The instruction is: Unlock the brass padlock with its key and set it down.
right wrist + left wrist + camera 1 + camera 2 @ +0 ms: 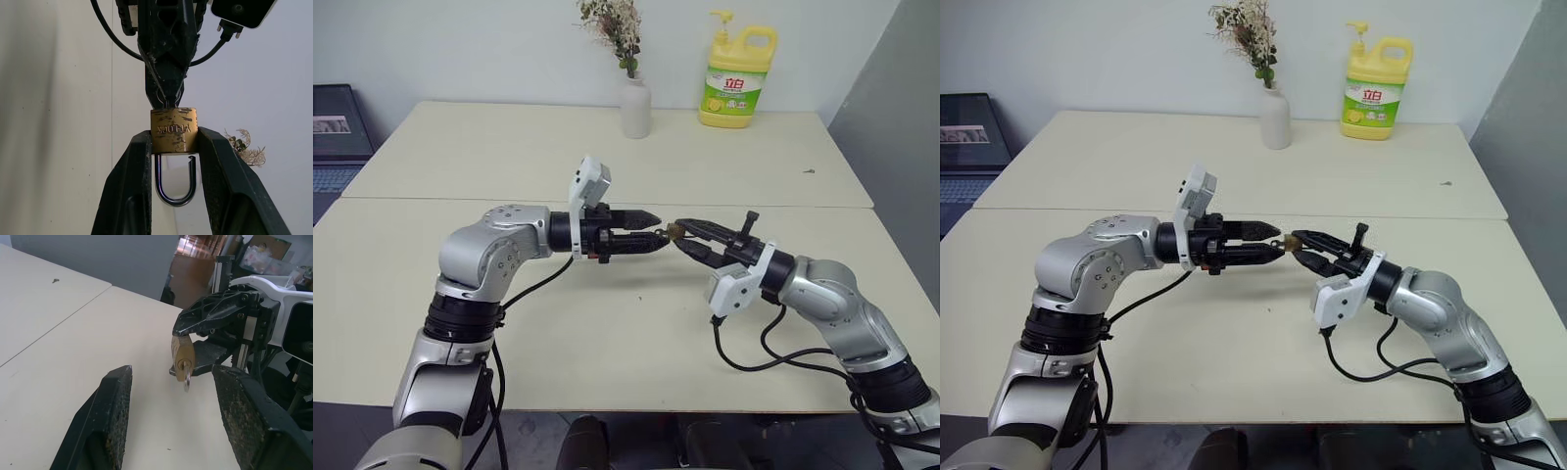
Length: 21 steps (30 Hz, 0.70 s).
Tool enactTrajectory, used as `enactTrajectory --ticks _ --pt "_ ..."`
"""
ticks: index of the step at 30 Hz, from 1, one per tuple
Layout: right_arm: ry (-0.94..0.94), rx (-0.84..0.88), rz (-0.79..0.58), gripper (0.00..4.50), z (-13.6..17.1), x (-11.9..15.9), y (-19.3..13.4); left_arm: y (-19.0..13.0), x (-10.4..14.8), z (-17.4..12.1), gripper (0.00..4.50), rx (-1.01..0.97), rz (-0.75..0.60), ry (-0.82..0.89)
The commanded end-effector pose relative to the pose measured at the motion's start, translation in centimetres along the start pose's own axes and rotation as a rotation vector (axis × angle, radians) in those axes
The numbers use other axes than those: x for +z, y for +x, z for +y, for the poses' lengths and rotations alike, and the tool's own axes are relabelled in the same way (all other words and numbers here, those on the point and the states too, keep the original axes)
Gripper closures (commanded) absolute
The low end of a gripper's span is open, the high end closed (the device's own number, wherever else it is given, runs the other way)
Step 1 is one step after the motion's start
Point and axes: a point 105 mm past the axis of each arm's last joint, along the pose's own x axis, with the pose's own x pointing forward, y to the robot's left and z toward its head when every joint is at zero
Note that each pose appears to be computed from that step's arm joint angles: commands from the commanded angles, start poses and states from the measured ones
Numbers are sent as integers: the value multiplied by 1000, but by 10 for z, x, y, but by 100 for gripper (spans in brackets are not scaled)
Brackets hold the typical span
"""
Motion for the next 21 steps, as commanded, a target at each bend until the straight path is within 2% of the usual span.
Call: enactTrajectory --ticks 1,17,20,21 --pt "-38 -38 -48 357 -12 11 1 2 14 -5 177 0 -27 55" --pt "-40 -40 -61 357 -12 15 4 18 9 -1 177 13 -14 88" --pt "-41 -38 -62 357 -11 15 4 19 8 -1 237 13 -19 85" --pt "-42 -36 -62 357 -11 15 4 19 9 -2 275 10 -22 81"
